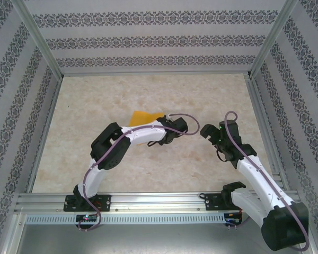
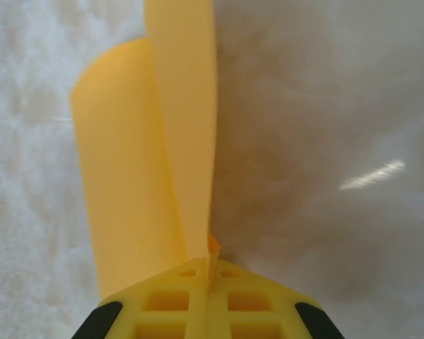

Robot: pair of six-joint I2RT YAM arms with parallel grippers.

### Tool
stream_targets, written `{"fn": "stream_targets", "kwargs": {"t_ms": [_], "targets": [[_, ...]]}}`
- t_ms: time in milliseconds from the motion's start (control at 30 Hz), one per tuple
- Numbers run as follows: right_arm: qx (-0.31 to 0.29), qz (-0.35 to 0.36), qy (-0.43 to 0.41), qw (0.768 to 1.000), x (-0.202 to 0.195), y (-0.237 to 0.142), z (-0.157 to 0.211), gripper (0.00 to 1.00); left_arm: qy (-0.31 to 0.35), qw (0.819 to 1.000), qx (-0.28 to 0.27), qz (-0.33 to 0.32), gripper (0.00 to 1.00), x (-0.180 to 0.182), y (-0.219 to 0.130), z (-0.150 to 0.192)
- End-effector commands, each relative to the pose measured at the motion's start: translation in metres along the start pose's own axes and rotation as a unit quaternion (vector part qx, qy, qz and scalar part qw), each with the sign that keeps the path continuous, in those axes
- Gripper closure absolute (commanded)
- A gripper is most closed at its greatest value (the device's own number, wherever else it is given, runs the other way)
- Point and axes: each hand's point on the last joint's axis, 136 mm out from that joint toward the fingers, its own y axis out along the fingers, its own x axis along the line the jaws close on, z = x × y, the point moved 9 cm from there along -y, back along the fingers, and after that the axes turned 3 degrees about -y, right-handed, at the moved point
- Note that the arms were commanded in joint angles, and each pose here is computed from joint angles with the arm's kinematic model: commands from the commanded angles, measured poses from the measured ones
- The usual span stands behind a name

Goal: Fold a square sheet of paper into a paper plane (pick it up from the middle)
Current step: Turn over the paper at the center of the table.

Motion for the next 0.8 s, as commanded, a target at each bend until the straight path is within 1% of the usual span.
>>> {"fn": "stream_targets", "kwargs": {"t_ms": [0,100,167,267,333,367,433,500,600,700,767], "targets": [[0.009,-0.002,0.003,1.0,-0.005,-0.002,0.004,0.02,-0.023,0.999,-0.005,0.047,0.92,-0.017,-0.002,-0.006],[0.014,-0.002,0.003,1.0,-0.005,0.0,0.003,0.02,-0.028,0.997,-0.001,0.075,0.89,-0.022,-0.003,-0.004],[0.017,-0.002,0.005,1.0,-0.005,0.001,0.002,0.02,-0.032,0.995,0.0,0.09,0.85,-0.023,-0.005,-0.005],[0.022,-0.007,0.005,1.0,-0.003,0.001,0.001,0.02,-0.042,0.993,0.003,0.112,0.76,-0.023,-0.01,-0.006],[0.025,-0.016,0.005,1.0,-0.001,0.002,0.0,0.02,-0.054,0.988,0.006,0.146,0.71,-0.021,-0.022,-0.009],[0.027,-0.022,0.004,0.999,0.0,0.002,0.0,0.02,-0.062,0.982,0.008,0.176,0.68,-0.02,-0.031,-0.01],[0.032,-0.033,0.002,0.999,0.003,0.003,-0.001,0.02,-0.084,0.966,-0.001,0.245,0.59,-0.017,-0.051,-0.013],[0.039,-0.048,-0.003,0.998,0.007,0.004,-0.002,0.02,-0.108,0.944,-0.02,0.31,0.5,-0.009,-0.073,-0.014],[0.052,-0.068,-0.011,0.996,0.013,0.007,-0.003,0.02,-0.138,0.924,-0.041,0.354,0.4,0.01,-0.096,-0.016],[0.078,-0.096,-0.024,0.992,0.022,0.012,-0.003,0.03,-0.176,0.908,-0.051,0.376,0.35,0.032,-0.104,-0.016],[0.105,-0.12,-0.039,0.986,0.033,0.015,-0.003,0.07,-0.212,0.897,-0.063,0.384,0.28,0.052,-0.106,-0.013]]}}
